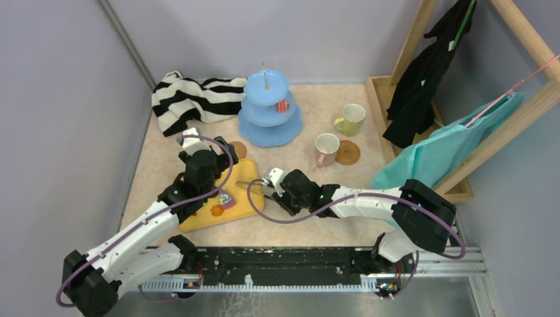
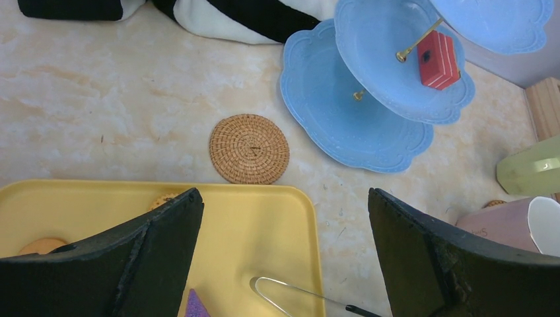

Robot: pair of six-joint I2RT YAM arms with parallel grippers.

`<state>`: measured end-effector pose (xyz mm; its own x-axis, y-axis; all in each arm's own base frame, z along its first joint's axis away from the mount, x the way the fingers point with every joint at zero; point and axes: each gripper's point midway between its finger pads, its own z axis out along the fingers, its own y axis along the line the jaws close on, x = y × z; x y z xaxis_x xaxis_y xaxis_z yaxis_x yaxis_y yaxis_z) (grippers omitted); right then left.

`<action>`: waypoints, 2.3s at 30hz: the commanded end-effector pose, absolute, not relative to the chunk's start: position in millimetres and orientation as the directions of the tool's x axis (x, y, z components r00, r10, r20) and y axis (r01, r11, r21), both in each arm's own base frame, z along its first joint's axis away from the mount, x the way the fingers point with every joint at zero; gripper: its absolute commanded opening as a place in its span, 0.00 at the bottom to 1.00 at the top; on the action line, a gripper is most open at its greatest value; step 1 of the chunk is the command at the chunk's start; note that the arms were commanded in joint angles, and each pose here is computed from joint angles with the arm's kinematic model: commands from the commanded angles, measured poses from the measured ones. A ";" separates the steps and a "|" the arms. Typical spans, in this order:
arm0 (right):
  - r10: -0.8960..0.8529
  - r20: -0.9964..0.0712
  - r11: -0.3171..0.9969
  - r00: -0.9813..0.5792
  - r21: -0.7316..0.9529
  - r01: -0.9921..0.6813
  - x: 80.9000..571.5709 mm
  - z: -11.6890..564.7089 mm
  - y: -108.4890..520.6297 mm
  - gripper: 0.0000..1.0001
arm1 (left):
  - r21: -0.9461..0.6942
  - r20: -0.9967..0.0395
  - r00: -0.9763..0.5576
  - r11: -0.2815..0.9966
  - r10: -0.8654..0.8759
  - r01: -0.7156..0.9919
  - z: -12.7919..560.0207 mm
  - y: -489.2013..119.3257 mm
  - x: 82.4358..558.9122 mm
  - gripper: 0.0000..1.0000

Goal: Serve the afternoon tea
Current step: Pick up the clamp from the desert table, then place the clamp on the tray.

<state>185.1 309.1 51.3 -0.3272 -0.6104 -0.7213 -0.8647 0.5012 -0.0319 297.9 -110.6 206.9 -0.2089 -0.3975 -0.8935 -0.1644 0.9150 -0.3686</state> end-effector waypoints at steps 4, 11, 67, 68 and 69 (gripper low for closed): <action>-0.596 -0.735 0.565 -0.325 -0.096 -0.819 203.1 53.6 311.9 0.43 | -0.383 -0.889 -0.207 0.911 -0.409 -0.154 204.9 -115.5 302.3 0.99; -0.545 -0.791 0.634 -0.279 -0.171 -0.754 210.2 90.5 311.4 0.56 | -0.382 -0.892 -0.194 0.911 -0.407 -0.155 204.8 -113.0 301.6 0.99; -0.147 -0.760 0.975 -0.634 -0.002 -0.223 237.8 43.3 286.0 0.00 | -0.440 -0.878 -0.155 0.891 -0.453 -0.113 206.3 -120.3 305.7 0.99; -0.151 -0.759 0.974 -0.634 -0.004 -0.228 240.7 43.3 287.2 0.00 | -0.440 -0.878 -0.155 0.891 -0.453 -0.113 206.0 -120.2 305.6 0.99; -0.154 -0.758 0.974 -0.634 -0.007 -0.227 244.3 43.0 287.5 0.00 | -0.438 -0.879 -0.156 0.892 -0.451 -0.114 205.7 -120.0 305.6 0.99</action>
<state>221.2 266.4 25.3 -0.6680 -0.1870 -0.7202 -0.2183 0.9746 -0.0506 302.6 -119.3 200.5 -0.1775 -0.4367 -0.8819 -0.1243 0.8989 -0.4201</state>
